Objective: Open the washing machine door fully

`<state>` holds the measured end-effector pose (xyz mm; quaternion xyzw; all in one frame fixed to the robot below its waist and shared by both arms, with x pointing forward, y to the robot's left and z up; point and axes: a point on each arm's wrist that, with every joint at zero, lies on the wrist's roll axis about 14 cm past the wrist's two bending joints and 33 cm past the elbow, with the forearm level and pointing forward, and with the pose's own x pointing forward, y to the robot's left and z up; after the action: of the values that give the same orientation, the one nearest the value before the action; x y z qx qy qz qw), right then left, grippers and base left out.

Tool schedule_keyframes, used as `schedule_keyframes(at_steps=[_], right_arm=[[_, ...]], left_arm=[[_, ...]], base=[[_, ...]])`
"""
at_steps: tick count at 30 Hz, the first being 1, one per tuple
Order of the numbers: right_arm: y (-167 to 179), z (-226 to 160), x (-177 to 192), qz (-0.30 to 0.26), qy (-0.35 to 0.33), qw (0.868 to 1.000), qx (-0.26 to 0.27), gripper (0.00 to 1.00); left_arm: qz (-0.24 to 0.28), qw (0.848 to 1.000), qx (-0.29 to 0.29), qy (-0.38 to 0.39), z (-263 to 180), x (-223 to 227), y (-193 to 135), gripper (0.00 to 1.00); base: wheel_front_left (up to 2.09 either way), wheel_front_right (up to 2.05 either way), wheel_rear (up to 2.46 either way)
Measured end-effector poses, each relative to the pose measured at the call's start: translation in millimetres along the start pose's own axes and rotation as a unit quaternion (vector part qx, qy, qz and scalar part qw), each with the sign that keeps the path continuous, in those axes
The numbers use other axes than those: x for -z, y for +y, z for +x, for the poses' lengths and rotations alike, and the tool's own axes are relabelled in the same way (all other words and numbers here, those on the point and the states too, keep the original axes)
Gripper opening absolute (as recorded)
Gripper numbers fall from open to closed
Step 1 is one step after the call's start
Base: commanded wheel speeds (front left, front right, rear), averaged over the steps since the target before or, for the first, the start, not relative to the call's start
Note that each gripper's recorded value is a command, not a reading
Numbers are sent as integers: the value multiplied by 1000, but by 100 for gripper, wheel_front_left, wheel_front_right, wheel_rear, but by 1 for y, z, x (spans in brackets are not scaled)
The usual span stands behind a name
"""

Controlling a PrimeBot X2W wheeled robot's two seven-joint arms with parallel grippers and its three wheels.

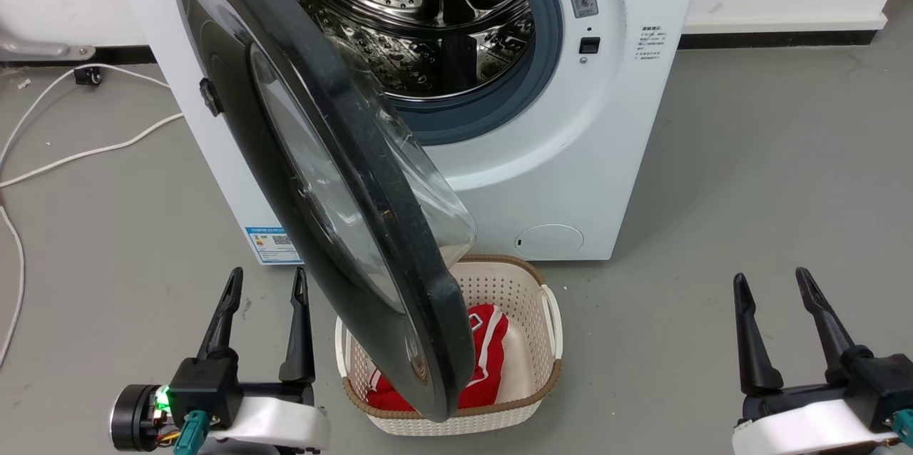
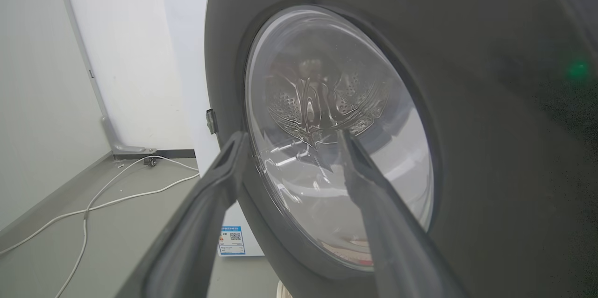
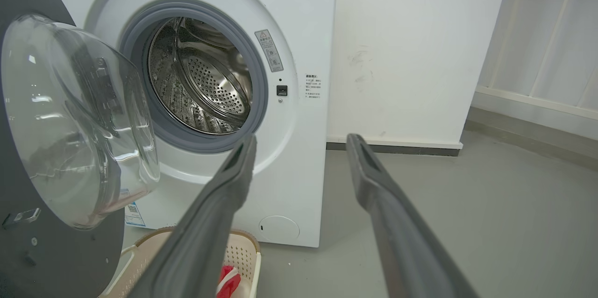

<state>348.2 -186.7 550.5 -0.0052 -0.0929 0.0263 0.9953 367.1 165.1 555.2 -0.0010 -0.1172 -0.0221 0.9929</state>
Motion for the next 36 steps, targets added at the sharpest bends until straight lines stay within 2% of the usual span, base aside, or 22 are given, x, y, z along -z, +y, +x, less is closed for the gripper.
schedule_keyframes(at_steps=[10, 11, 12, 20, 26, 32, 36], right_arm=[[7, 3, -1, 1, 0, 1000, -11, 100], [7, 3, -1, 1, 0, 1000, -11, 100], [7, 3, -1, 1, 1, 1000, -11, 100], [8, 3, 1, 5, 2, 1000, -11, 100], [8, 5, 3, 9, 6, 1000, -11, 100], [8, 6, 4, 13, 8, 1000, -12, 100], [8, 8, 3, 14, 5, 1000, -11, 100]], left_arm=[[0, 1000, 1, 2, -1, 1, 0, 99], [0, 1000, 1, 2, -1, 1, 0, 44], [-1, 1000, 1, 2, -1, 1, 0, 0], [-10, 1000, -4, -15, 3, -9, 1, 0], [-5, 994, -7, -108, 17, -68, 3, 0], [14, 973, -3, -231, 17, -146, -1, 0], [16, 951, 23, -307, 7, -193, -18, 0]], base=[[0, 0, 0], [0, 0, 0], [0, 0, 0], [0, 0, 0], [0, 0, 0], [0, 0, 0], [0, 0, 0]])
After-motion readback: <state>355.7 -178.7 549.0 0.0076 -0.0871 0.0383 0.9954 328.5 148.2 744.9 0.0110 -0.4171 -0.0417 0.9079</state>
